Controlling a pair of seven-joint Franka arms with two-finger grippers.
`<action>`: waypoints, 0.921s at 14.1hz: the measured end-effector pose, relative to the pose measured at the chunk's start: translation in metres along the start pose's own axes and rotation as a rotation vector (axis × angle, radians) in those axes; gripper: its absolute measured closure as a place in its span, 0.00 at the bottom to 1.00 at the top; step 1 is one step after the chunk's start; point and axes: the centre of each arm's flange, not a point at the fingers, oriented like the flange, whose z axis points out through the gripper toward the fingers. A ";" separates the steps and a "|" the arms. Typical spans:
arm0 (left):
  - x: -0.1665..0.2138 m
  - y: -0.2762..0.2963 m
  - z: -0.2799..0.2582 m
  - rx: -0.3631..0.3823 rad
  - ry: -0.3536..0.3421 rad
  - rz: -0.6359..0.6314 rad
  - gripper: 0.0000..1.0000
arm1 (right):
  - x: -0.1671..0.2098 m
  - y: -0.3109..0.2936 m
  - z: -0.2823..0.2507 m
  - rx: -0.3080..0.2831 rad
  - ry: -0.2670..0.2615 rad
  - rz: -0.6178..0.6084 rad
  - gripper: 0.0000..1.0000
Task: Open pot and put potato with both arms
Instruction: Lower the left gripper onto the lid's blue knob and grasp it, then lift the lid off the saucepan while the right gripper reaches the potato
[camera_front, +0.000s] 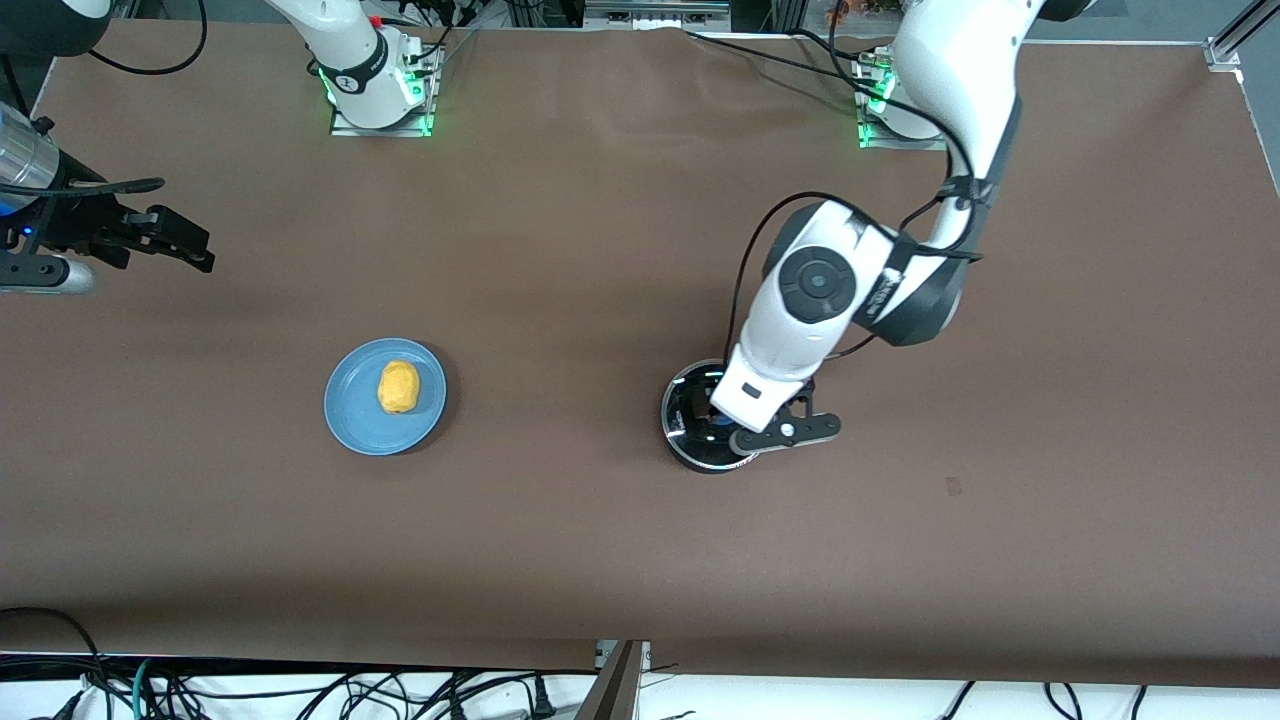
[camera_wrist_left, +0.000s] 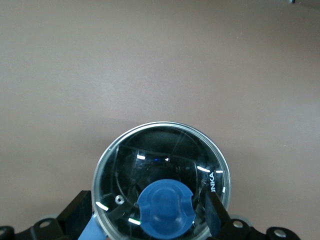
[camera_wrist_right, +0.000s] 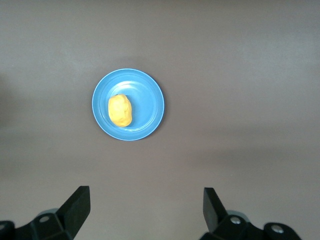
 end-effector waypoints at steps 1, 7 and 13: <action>-0.002 0.002 0.006 0.013 0.004 0.003 0.00 | 0.000 0.000 0.000 0.000 0.000 0.000 0.00; -0.012 0.015 0.029 0.042 0.004 -0.034 0.00 | 0.000 0.000 0.000 0.000 0.000 0.000 0.00; -0.018 0.022 0.036 0.046 -0.001 -0.058 0.08 | 0.003 0.000 0.007 -0.001 -0.012 0.000 0.00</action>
